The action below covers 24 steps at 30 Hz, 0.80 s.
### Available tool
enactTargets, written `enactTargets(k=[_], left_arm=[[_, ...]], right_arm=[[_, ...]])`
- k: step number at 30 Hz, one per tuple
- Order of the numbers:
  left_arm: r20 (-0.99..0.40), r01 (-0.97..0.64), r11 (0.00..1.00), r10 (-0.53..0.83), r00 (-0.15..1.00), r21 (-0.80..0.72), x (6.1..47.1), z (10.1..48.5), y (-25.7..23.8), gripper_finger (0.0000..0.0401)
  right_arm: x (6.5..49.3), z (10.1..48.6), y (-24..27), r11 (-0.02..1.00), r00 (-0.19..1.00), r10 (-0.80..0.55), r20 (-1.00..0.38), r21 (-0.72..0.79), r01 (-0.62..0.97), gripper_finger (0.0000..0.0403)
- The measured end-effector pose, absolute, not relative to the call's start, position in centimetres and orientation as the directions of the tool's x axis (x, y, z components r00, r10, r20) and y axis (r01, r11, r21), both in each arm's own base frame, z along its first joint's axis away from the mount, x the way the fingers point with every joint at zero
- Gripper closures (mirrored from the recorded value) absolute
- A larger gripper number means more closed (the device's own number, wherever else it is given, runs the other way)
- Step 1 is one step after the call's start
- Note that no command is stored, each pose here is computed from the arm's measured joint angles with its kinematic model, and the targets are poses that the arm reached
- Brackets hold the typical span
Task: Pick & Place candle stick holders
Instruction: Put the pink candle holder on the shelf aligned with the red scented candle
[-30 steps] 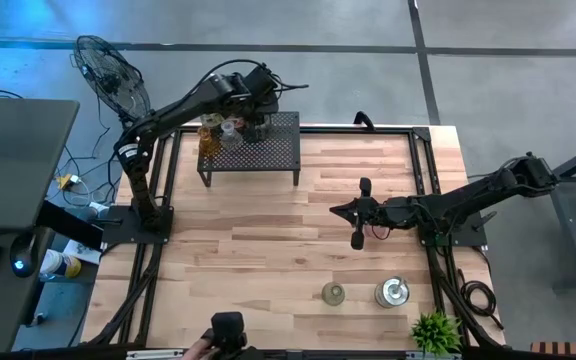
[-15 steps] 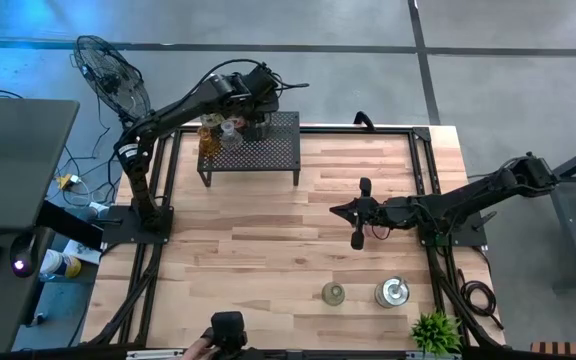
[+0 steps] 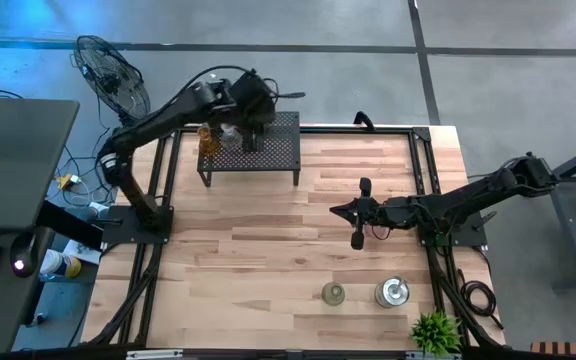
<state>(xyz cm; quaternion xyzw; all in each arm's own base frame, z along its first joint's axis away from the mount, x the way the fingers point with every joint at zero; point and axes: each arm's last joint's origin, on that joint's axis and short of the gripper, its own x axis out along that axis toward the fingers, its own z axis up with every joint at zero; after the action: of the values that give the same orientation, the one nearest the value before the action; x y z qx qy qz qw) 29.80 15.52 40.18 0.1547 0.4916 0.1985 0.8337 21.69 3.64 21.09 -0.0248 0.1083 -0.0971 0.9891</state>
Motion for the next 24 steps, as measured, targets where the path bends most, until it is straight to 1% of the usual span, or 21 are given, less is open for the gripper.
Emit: enactTargets(k=[3, 5, 8, 10, 13, 17, 19, 22, 24], left_arm=[[-0.731, -0.123, 0.920, 0.372, 0.571, 0.372, 29.6, 41.5, 12.0, 0.0351], [-0.707, -0.049, 0.942, 0.283, 0.648, 0.332, 29.5, 41.5, 9.5, 0.0370], [-0.670, 0.062, 0.949, 0.170, 0.722, 0.308, 29.6, 40.5, 6.1, 0.0396], [-0.630, 0.101, 0.953, 0.108, 0.769, 0.286, 29.3, 39.5, 4.1, 0.0394], [-0.565, 0.150, 0.949, 0.036, 0.824, 0.279, 28.6, 37.0, 1.3, 0.0394], [-0.461, 0.198, 0.938, -0.048, 0.886, 0.283, 27.3, 32.2, -1.9, 0.0399], [-0.378, 0.189, 0.945, -0.078, 0.923, 0.266, 26.5, 29.8, -3.2, 0.0399], [-0.264, 0.178, 0.956, -0.115, 0.958, 0.233, 25.0, 26.4, -4.9, 0.0399], [-0.184, 0.176, 0.960, -0.137, 0.973, 0.216, 24.2, 24.7, -5.8, 0.0398]], right_arm=[[21.7, 21.1, 3.6, 0.980, 0.958, -0.197, -0.210, -0.070, 0.187, 0.0402], [21.7, 21.1, 3.6, 0.980, 0.958, -0.197, -0.210, -0.069, 0.187, 0.0402], [21.7, 21.1, 3.6, 0.980, 0.958, -0.198, -0.209, -0.063, 0.189, 0.0402], [21.7, 21.1, 3.6, 0.980, 0.958, -0.199, -0.208, -0.047, 0.193, 0.0402], [21.7, 21.2, 3.6, 0.980, 0.960, -0.198, -0.198, -0.036, 0.195, 0.0402], [21.7, 21.3, 3.7, 0.975, 0.957, -0.220, -0.188, -0.017, 0.221, 0.0402], [21.6, 21.3, 3.8, 0.971, 0.954, -0.235, -0.185, 0.000, 0.239, 0.0402], [21.8, 21.8, 4.2, 0.974, 0.956, -0.220, -0.196, 0.018, 0.227, 0.0402], [21.9, 22.2, 4.7, 0.975, 0.949, -0.207, -0.236, 0.025, 0.219, 0.0402]])
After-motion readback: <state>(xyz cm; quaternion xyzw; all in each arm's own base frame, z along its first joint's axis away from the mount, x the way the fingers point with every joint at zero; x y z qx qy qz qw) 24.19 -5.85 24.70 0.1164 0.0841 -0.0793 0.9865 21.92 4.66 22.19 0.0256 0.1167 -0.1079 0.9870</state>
